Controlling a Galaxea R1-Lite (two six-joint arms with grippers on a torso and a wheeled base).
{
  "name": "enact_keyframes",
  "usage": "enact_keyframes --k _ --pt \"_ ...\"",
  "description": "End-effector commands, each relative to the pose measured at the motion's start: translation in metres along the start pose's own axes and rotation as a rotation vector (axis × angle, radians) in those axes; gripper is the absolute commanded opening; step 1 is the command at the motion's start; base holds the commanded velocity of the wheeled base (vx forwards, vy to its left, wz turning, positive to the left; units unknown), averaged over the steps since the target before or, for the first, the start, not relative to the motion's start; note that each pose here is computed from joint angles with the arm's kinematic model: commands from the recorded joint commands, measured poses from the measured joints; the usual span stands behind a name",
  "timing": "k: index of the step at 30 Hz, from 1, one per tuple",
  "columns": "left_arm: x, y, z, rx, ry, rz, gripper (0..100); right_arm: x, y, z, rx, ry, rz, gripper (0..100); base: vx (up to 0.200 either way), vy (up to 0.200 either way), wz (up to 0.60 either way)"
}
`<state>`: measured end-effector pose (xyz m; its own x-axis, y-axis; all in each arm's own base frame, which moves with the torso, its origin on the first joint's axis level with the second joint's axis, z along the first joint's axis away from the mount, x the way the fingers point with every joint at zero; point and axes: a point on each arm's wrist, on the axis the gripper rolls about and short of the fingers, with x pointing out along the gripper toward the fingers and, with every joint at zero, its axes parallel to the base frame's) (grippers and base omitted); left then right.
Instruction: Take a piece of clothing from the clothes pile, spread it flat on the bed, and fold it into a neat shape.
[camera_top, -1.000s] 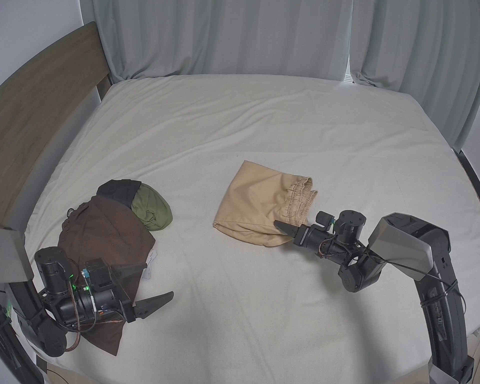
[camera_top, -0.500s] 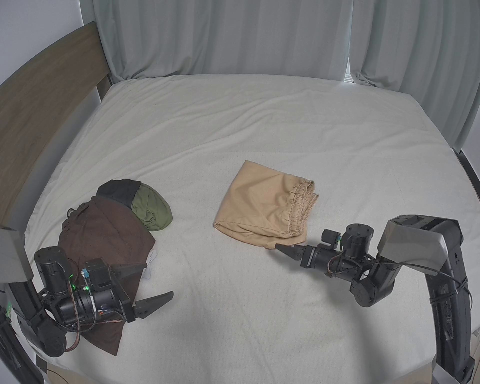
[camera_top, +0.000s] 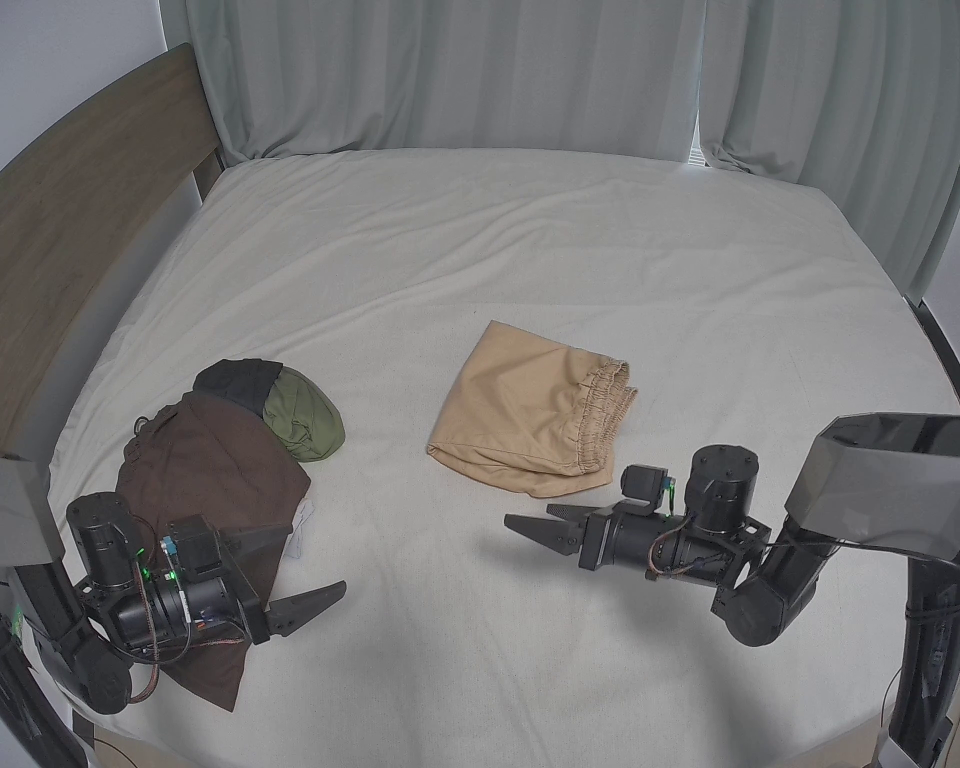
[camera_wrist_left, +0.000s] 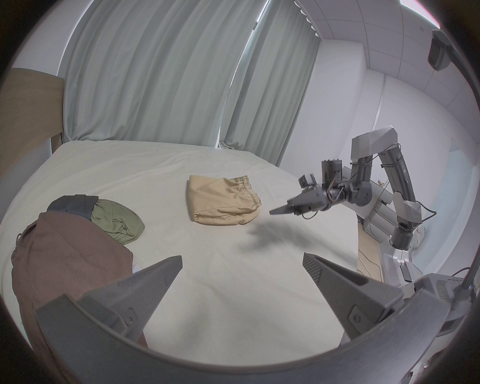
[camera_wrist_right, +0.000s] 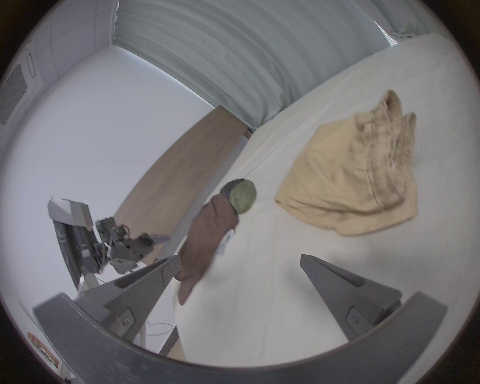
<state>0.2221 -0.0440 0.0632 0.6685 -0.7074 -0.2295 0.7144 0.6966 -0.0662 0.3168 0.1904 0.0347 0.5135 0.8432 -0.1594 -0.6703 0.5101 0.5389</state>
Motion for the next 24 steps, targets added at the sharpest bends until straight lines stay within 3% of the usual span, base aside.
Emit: enact_keyframes --k 1,7,10,17,18,24 --pt "0.0 0.0 0.001 0.004 -0.003 0.0 100 -0.002 0.028 0.033 -0.034 -0.081 0.1 100 0.0 0.0 0.0" --pt "0.0 0.0 0.001 0.002 -0.002 0.0 100 0.007 0.035 0.07 -0.029 -0.172 0.176 100 0.0 0.0 0.0" --pt "0.0 0.0 0.0 0.0 0.0 -0.001 100 0.01 0.026 0.085 -0.029 -0.214 0.172 100 0.0 0.0 0.0" --pt "0.0 0.0 0.0 0.0 0.0 -0.001 100 0.03 -0.039 0.085 0.005 -0.229 0.068 100 0.0 0.0 0.0" --pt "0.0 0.0 -0.001 -0.002 0.003 -0.001 100 0.029 -0.062 0.087 0.014 -0.244 0.031 100 0.0 0.0 0.0" --pt "0.001 0.0 -0.002 -0.004 0.006 -0.003 100 0.029 -0.079 0.08 0.032 -0.237 -0.001 100 0.0 0.0 0.0"
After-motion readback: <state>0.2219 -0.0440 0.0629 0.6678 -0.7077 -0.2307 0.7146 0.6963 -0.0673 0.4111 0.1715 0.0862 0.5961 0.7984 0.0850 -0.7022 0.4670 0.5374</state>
